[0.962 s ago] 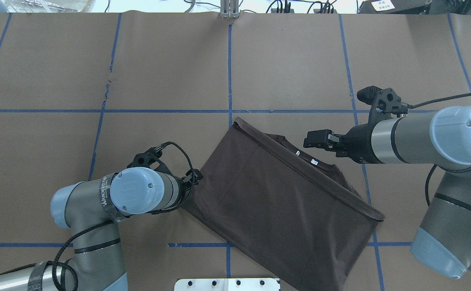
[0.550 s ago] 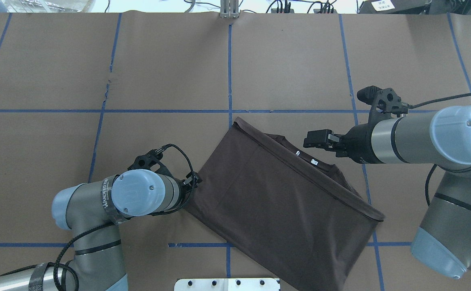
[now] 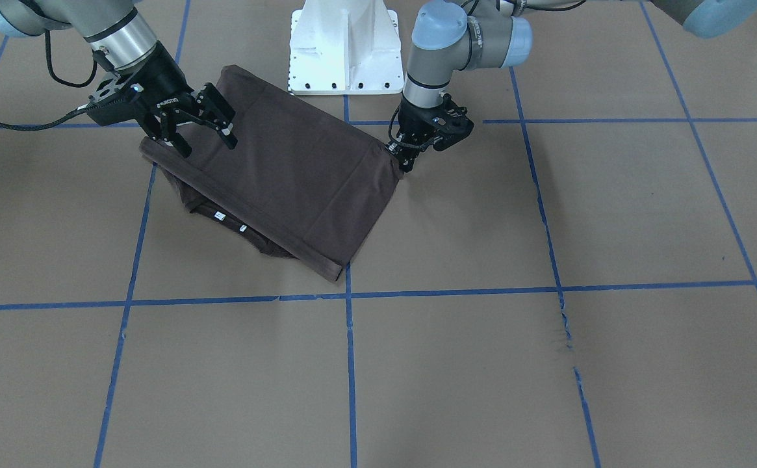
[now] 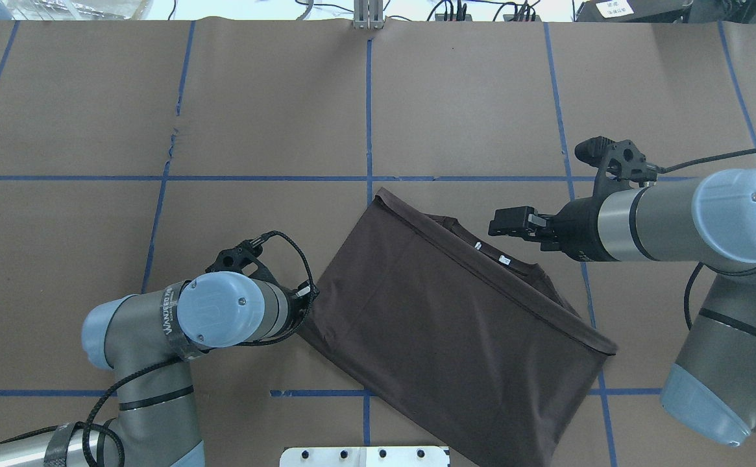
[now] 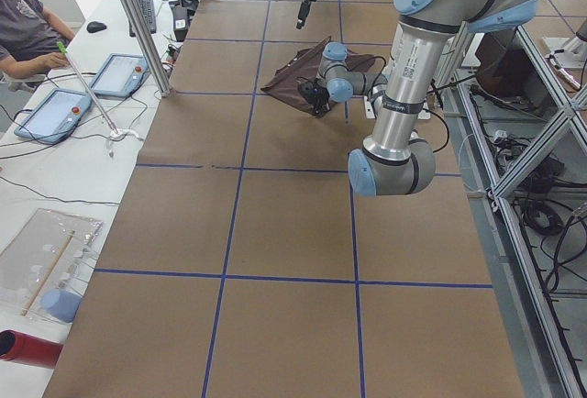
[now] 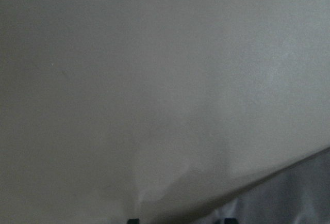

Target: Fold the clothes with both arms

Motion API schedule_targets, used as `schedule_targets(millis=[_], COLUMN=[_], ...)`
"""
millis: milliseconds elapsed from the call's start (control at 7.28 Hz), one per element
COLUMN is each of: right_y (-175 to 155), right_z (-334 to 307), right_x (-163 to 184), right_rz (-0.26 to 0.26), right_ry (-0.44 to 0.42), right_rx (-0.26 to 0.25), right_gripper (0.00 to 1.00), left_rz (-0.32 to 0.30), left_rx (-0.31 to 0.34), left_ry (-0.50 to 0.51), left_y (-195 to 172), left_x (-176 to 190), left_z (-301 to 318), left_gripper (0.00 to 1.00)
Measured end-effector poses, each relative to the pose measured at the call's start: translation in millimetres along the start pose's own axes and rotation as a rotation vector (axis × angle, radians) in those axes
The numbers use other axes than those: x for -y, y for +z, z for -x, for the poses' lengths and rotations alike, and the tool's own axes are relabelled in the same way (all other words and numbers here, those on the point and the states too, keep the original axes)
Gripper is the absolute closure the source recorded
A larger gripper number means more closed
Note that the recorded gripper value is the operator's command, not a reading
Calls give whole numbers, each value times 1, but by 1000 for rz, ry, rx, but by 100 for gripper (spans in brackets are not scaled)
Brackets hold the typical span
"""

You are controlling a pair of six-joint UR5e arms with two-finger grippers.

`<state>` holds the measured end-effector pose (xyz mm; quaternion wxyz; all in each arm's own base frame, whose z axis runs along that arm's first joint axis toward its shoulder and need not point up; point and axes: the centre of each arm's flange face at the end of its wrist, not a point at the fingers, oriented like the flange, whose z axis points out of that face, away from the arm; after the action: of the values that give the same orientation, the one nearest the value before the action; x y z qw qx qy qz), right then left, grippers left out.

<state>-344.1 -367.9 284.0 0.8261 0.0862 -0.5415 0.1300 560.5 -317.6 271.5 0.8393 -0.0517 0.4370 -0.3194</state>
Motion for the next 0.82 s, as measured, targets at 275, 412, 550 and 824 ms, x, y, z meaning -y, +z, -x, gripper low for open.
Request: schedule_targets(millis=[275, 412, 550, 824], right_y=[0, 0, 0, -1], right_z=[-1, -2, -2, -2], right_x=[2, 2, 2, 2], right_rz=[-3, -4, -4, -3], right_ry=[2, 2, 3, 3], right_rx=[-2, -3, -4, -2], right_gripper=[0, 0, 0, 0], left_rz=[1, -12, -43, -129], left_rx=[2, 4, 0, 0], left_ry=[6, 7, 16, 67], left_y=[0, 2, 0, -4], left_x=[1, 10, 34, 104], left_z=[1, 1, -4, -17], left_gripper=[100, 100, 100, 100])
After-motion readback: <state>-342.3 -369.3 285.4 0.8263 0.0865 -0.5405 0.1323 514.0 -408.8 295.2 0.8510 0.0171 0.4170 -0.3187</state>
